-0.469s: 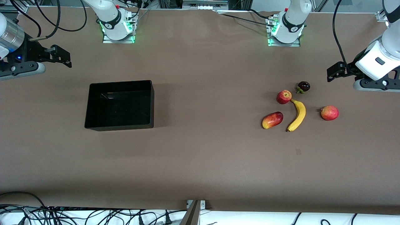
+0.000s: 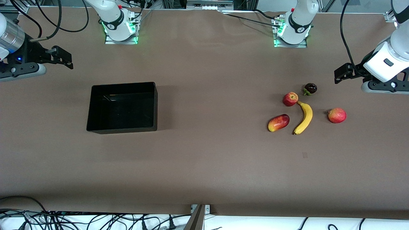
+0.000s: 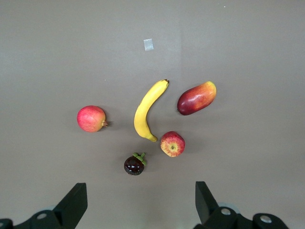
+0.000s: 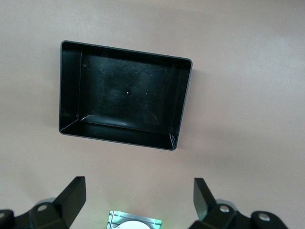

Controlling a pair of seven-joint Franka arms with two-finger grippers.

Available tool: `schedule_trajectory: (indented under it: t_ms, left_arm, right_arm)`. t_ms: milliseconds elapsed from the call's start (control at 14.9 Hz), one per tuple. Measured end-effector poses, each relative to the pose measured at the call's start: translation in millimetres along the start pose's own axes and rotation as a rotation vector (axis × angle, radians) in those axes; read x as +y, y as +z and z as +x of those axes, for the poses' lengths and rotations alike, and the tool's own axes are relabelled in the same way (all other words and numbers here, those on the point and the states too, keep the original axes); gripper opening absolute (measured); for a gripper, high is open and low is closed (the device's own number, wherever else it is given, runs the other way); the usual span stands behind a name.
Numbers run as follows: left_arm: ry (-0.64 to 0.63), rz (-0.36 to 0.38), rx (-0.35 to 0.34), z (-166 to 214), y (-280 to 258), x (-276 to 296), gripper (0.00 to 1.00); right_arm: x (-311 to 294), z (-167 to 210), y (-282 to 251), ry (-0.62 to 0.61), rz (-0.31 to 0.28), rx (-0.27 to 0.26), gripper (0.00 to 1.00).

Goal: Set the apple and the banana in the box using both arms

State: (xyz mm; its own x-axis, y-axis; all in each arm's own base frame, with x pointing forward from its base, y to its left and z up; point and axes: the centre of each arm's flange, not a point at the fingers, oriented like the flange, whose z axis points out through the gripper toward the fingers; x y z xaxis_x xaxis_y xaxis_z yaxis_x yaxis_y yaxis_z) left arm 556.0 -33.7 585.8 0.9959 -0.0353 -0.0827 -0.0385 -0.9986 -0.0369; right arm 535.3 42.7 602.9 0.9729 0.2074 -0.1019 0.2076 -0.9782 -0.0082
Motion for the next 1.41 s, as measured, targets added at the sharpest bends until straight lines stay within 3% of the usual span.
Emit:
schedule_trajectory:
  t_ms: [469,804,1139,1407]
  left_arm:
    - [0.0,0.0,0.0,0.0,0.0,0.0,1.0]
    - [0.0,0.0,0.0,0.0,0.0,0.0,1.0]
    - [0.0,0.0,0.0,0.0,0.0,-0.2,1.0]
    - [0.0,0.0,0.0,0.0,0.0,-0.2,1.0]
  right_arm:
    - [6.6,15.1,30.4,0.002,-0.017,-0.042,1.0]
    - [37.3,40.3,132.7,0.032,-0.04,-0.054,1.0]
    - [73.1,42.2,237.3,0.083,-0.032,-0.07,1.0]
    - [75.3,27.3,303.9,0.088,-0.032,-0.046,0.99]
